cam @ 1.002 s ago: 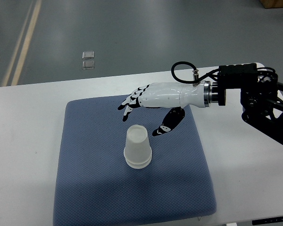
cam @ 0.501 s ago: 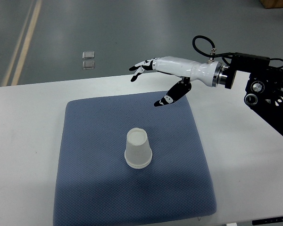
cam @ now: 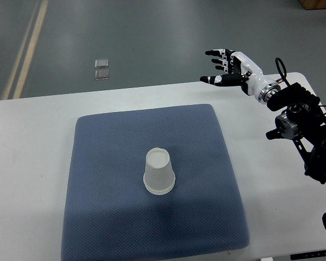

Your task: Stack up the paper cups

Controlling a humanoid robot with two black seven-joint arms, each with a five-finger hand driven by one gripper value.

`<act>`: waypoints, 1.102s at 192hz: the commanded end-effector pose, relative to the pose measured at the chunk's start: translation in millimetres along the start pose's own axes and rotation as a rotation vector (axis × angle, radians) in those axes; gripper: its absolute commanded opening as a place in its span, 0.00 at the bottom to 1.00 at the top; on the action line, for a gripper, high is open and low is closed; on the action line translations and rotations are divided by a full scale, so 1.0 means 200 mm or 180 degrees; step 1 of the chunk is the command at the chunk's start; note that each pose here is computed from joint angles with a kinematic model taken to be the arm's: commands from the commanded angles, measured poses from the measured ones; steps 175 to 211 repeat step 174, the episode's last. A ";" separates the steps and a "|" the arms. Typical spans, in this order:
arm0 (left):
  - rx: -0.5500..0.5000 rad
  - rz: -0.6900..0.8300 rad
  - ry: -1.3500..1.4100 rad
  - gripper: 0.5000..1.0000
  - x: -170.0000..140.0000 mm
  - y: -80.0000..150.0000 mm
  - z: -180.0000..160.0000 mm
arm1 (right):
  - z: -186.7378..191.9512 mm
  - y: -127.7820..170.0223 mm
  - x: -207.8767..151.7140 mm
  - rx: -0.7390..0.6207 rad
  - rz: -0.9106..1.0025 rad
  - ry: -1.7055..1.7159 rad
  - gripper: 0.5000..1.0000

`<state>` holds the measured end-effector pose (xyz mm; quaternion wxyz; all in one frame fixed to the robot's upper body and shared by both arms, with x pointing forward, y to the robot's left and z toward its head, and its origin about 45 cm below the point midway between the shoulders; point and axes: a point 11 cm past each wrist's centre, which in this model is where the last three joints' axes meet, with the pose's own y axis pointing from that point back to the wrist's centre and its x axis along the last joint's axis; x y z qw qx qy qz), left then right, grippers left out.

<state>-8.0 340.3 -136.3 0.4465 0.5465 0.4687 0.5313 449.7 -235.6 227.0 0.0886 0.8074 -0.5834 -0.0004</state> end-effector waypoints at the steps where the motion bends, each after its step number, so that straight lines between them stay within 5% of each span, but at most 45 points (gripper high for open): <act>1: 0.0000 0.0003 0.0001 1.00 0.00 0.00 0.00 | 0.06 0.00 0.01 -0.0151 0.0218 -0.0343 0.82; 70: 0.0000 -0.0002 0.0000 1.00 0.00 0.00 0.00 | 0.17 0.04 0.06 -0.0283 0.0915 -0.1066 0.83; 211: 0.0000 -0.0002 -0.0005 1.00 0.00 0.00 0.00 | 0.20 0.03 -0.20 -0.0210 0.0448 -0.1037 0.83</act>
